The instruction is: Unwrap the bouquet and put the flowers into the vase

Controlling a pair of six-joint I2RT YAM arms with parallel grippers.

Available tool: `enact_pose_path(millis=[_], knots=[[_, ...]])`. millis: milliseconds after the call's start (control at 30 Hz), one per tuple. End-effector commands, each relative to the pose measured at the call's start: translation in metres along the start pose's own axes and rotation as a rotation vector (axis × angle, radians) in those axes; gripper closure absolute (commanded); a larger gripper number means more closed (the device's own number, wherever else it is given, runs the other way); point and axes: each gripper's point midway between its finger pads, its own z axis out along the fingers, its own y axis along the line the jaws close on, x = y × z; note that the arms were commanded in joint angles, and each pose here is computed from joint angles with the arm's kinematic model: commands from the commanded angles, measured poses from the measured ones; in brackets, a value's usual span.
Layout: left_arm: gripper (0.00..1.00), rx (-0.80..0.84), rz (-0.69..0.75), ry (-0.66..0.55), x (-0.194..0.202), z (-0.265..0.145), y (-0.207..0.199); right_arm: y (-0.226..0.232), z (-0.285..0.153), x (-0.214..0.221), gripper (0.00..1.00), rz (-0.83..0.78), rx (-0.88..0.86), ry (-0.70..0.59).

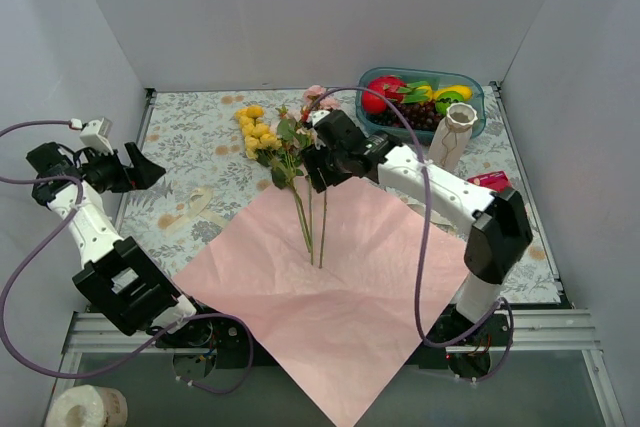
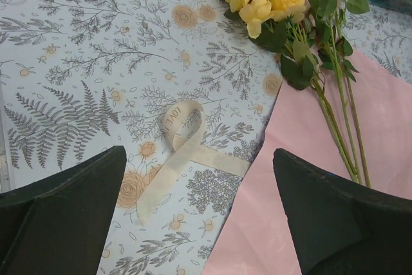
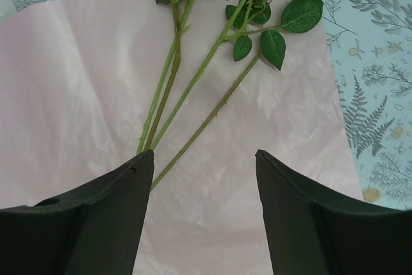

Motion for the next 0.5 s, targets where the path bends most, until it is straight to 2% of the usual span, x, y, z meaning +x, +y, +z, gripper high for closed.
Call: enact_pose_path(millis=[0, 133, 233, 467], knots=[[0.02, 0.003, 0.082, -0.008, 0.005, -0.006, -0.008, 0.016, 0.046, -0.026, 0.28, -0.025, -0.047, -0.067], [0.02, 0.003, 0.086, 0.016, 0.014, -0.005, -0.008, 0.017, 0.088, -0.024, 0.29, -0.013, -0.040, -0.063], [0.02, 0.011, 0.082, 0.022, 0.019, -0.004, -0.008, 0.015, 0.113, -0.026, 0.33, 0.001, -0.010, -0.053], [0.02, 0.036, 0.058, 0.030, 0.023, 0.001, -0.007, 0.012, 0.154, -0.024, 0.53, 0.021, 0.028, -0.017]])
